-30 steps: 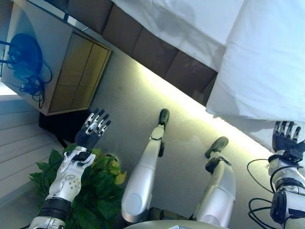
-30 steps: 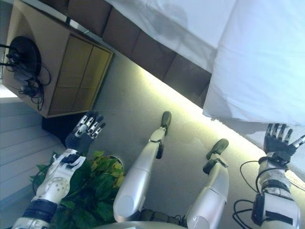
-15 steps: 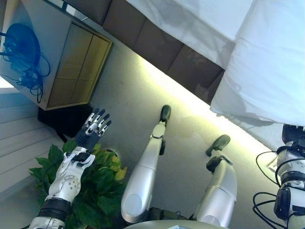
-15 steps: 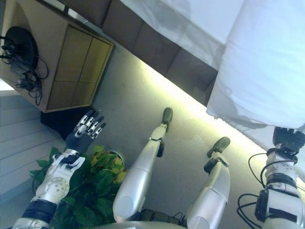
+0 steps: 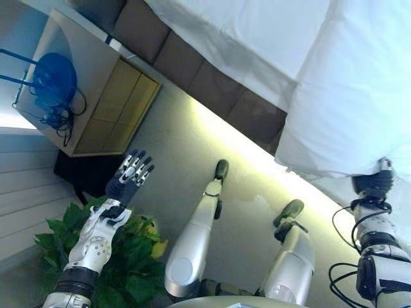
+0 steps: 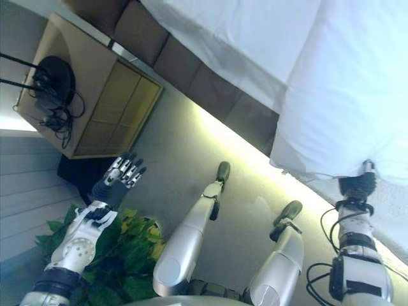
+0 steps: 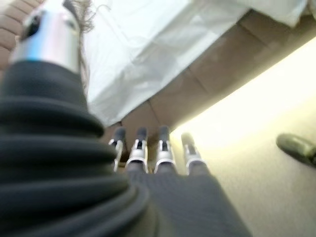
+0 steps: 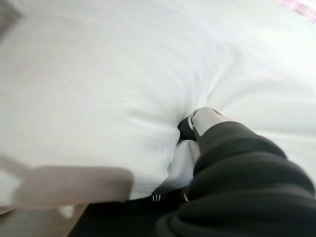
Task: Make the bed neatly
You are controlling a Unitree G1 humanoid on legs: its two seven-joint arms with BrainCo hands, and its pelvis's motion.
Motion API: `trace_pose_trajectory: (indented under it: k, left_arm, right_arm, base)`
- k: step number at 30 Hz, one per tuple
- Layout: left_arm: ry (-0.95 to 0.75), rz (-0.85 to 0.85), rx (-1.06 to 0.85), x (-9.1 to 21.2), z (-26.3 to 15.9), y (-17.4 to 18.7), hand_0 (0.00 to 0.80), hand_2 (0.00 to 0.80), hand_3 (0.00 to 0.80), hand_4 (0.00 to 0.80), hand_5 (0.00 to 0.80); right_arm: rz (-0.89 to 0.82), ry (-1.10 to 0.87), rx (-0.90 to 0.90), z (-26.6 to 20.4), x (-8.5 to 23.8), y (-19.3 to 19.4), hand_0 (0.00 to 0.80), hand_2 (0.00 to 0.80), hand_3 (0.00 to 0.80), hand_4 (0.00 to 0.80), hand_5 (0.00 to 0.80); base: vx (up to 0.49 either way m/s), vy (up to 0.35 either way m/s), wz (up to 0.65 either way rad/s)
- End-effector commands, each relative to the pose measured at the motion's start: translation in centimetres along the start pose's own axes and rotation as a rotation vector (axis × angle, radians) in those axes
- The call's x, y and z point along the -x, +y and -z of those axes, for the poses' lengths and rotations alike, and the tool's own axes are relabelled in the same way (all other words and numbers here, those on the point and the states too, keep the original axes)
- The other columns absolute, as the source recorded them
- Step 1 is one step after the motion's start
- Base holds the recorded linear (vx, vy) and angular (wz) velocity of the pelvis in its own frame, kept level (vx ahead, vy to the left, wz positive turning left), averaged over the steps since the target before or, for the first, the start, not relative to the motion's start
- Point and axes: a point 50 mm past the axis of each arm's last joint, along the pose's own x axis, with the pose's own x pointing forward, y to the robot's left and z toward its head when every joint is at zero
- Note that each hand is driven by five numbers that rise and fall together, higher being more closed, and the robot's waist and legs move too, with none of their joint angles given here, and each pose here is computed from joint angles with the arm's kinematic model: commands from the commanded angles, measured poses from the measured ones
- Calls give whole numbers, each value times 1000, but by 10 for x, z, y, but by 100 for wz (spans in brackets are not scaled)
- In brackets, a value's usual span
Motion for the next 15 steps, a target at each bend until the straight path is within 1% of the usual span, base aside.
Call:
trace_pose_trajectory:
  k: [1, 5, 8, 10, 11, 12, 13, 15]
  left_arm:
    - [-16, 24, -41, -8, -9, -5, 0, 0, 0, 0, 0]
    - [26, 48, -45, -18, -1, -13, 0, 0, 0, 0, 0]
    - [40, 61, -45, -24, 2, -18, 0, 0, 0, 0, 0]
    - [55, 64, -41, -25, 6, -22, 0, 0, 0, 0, 0]
    - [61, 62, -38, -25, 8, -22, 0, 0, 0, 0, 0]
    - [63, 60, -36, -25, 9, -22, 0, 0, 0, 0, 0]
    - [66, 57, -32, -24, 11, -22, 0, 0, 0, 0, 0]
    - [62, 50, -25, -23, 14, -22, 0, 0, 0, 0, 0]
  right_arm:
    - [-146, 173, 77, 34, -7, 21, 800, 800, 800, 800, 800]
    - [-205, 269, 89, 73, -19, 47, 800, 800, 800, 800, 800]
    - [-246, 339, 182, 96, -26, 71, 800, 800, 800, 800, 800]
    - [-258, 365, 186, 113, -31, 91, 800, 800, 800, 800, 800]
    - [-245, 366, 168, 117, -32, 96, 489, 489, 489, 489, 489]
    - [-226, 362, 153, 118, -32, 99, 47, 47, 47, 47, 47]
    - [-189, 356, 128, 120, -33, 99, 0, 0, 0, 0, 0]
    - [-111, 332, 106, 117, -30, 88, 0, 0, 0, 0, 0]
  base:
    - [70, -29, 11]
    - [67, -23, 8]
    - [43, 8, 6]
    - [43, 58, 4]
    - [34, 66, 1]
    - [31, 81, 0]
    - [26, 79, 2]
    - [17, 66, 5]
